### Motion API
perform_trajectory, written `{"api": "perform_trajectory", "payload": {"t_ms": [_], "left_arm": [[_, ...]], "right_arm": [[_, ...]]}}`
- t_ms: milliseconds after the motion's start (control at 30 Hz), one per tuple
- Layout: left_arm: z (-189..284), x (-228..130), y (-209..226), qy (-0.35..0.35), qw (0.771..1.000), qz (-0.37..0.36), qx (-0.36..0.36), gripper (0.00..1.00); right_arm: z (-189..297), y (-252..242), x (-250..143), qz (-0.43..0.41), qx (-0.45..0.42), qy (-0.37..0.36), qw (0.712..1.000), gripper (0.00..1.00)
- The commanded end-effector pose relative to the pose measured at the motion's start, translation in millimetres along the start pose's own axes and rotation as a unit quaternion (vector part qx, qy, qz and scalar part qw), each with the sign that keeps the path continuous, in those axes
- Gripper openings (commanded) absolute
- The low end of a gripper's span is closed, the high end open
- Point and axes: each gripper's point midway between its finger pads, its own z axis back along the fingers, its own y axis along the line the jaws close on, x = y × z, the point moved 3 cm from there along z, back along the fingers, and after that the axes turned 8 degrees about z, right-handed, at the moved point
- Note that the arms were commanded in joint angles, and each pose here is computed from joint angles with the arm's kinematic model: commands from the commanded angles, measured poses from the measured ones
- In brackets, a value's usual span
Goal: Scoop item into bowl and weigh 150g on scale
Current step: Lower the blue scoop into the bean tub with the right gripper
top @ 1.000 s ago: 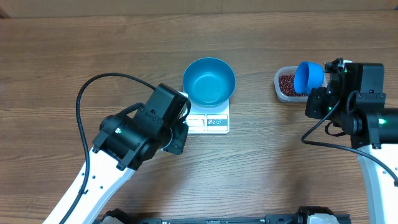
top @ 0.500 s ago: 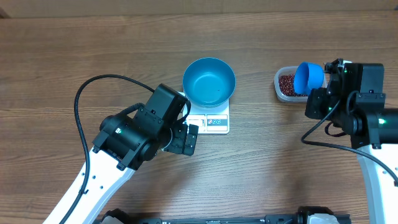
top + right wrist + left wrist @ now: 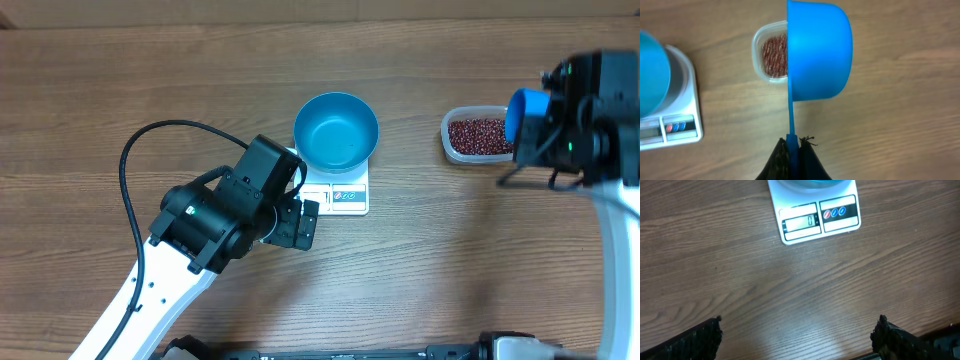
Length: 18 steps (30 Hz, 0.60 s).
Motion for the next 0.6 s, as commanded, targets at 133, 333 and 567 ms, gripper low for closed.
{"api": "perform_trajectory", "payload": {"t_ms": [133, 333, 567], "left_arm": [[1.5, -1.1, -0.9, -0.002, 1.0, 0.003, -0.003, 1.0], [1.5, -1.1, -0.8, -0.002, 1.0, 0.003, -0.003, 0.99], [1.5, -1.1, -0.9, -0.002, 1.0, 0.003, -0.003, 1.0]], "right_arm": [[-38.8, 2.2, 38.1, 0.047, -0.065, 0.087, 0.993, 0.04], [-102.2, 4.5, 35.9, 0.06, -0.097, 0.173, 0.978, 0.04], [-128.3, 0.4, 38.9, 0.045, -0.129, 0.186, 0.973, 0.04]]}}
